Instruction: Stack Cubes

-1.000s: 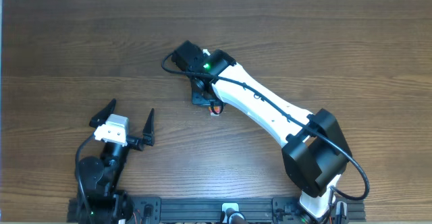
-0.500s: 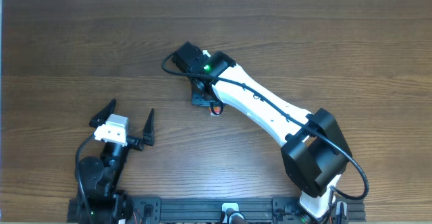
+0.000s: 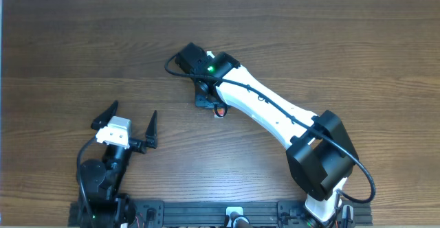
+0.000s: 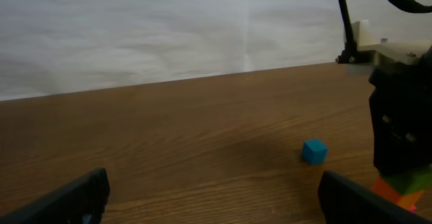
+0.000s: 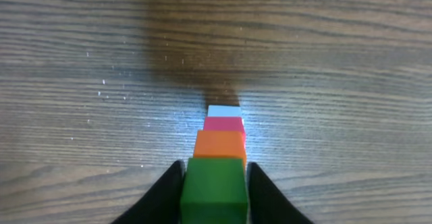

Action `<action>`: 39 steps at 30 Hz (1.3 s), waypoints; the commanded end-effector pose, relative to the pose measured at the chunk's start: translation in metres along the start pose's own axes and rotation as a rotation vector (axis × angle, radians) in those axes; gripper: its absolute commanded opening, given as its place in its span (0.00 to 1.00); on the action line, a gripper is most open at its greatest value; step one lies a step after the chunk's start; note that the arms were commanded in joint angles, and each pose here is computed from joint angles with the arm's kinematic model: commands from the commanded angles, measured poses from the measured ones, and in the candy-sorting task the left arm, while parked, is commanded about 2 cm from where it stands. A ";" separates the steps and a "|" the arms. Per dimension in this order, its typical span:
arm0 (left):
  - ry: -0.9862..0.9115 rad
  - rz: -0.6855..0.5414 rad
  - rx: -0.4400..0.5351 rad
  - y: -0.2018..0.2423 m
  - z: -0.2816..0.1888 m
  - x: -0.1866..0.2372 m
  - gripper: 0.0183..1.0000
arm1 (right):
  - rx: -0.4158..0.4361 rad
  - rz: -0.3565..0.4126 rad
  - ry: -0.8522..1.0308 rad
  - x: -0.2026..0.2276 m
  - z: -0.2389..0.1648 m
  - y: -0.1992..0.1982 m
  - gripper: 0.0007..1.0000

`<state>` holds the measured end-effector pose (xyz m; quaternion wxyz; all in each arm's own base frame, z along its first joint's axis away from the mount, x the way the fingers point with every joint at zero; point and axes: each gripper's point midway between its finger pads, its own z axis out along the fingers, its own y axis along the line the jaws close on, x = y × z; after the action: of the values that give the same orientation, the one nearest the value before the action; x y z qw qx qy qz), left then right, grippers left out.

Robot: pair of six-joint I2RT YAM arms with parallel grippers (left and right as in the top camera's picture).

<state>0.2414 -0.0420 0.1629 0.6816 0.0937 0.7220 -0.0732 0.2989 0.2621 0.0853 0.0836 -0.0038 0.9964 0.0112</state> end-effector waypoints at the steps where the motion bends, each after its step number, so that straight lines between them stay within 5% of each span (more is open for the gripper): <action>1: -0.004 0.014 0.003 0.000 0.000 0.001 1.00 | -0.006 -0.003 -0.006 0.002 -0.003 0.001 0.56; 3: -0.004 0.014 0.003 0.000 0.000 0.001 1.00 | -0.006 0.000 -0.006 0.001 -0.003 0.001 0.75; 7: -0.004 0.014 0.003 0.000 0.000 0.001 1.00 | -0.006 0.003 -0.006 0.001 -0.003 0.000 0.87; 18: -0.004 0.014 0.003 0.000 0.000 0.001 1.00 | 0.000 0.005 0.000 0.001 -0.003 -0.003 0.89; 32: -0.004 0.014 0.003 0.000 0.000 0.001 1.00 | 0.005 0.000 0.006 0.003 -0.003 -0.004 0.79; 39: -0.004 0.014 0.003 0.000 0.000 0.001 1.00 | 0.008 0.000 0.009 0.003 -0.003 -0.005 0.49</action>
<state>0.2414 -0.0420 0.1629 0.6816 0.0937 0.7220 -0.0732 0.2961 0.2600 0.0846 0.0774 -0.0041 0.9970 0.0076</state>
